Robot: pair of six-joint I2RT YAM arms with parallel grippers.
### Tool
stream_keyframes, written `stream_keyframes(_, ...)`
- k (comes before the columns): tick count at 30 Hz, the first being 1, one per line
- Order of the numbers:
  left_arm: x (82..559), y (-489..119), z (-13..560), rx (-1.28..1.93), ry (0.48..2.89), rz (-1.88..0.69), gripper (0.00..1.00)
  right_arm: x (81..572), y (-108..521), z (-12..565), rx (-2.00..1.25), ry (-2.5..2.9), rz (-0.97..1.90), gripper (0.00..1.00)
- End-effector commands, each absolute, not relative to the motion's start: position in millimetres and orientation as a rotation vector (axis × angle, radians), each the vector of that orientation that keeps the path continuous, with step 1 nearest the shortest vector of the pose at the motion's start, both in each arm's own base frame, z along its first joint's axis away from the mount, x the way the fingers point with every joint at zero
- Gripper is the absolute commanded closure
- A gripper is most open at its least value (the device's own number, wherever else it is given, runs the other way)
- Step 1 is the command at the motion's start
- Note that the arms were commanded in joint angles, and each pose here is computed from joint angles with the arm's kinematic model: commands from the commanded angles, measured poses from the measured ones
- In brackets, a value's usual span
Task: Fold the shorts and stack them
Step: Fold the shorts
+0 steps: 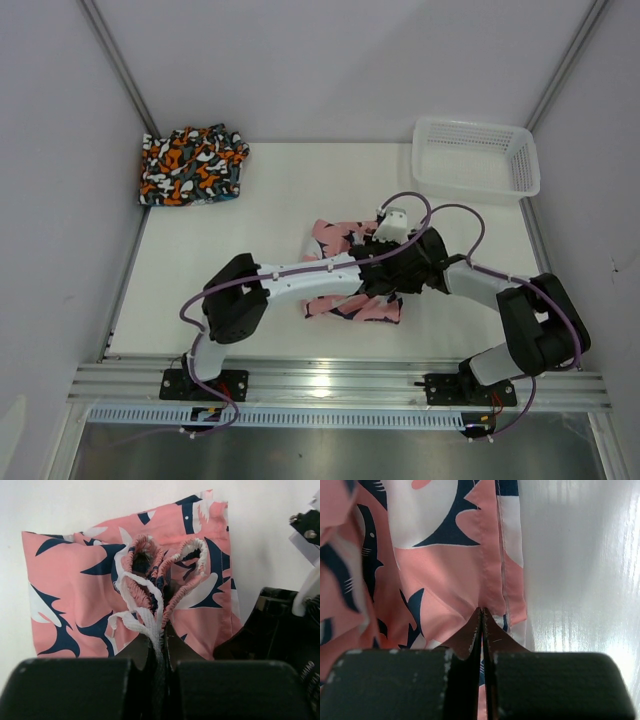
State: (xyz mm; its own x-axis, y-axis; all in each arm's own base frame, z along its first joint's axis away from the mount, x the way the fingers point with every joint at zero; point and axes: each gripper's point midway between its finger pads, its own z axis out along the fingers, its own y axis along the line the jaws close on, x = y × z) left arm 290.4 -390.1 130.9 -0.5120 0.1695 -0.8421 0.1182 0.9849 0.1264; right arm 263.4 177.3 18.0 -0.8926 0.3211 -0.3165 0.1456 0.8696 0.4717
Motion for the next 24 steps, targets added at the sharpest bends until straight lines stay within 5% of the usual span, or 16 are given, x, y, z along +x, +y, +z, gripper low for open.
stream_keyframes(1,298,-395,136,0.062,2.134,0.015,1.00,264,177,26,0.376,2.620,0.656,1.00)
stream_keyframes(6,303,-398,125,0.011,2.188,-0.061,0.93,263,176,23,0.393,2.619,0.661,1.00)
stream_keyframes(9,304,-397,121,-0.002,2.220,-0.126,0.80,263,176,23,0.394,2.618,0.674,1.00)
stream_keyframes(13,305,-400,130,-0.021,2.221,-0.258,0.30,263,175,21,0.399,2.618,0.671,1.00)
stream_keyframes(15,301,-408,146,-0.014,2.210,-0.372,0.14,263,174,20,0.402,2.618,0.667,1.00)
stream_keyframes(24,280,-411,227,0.029,2.131,-0.710,0.05,264,165,24,0.415,2.608,0.634,1.00)
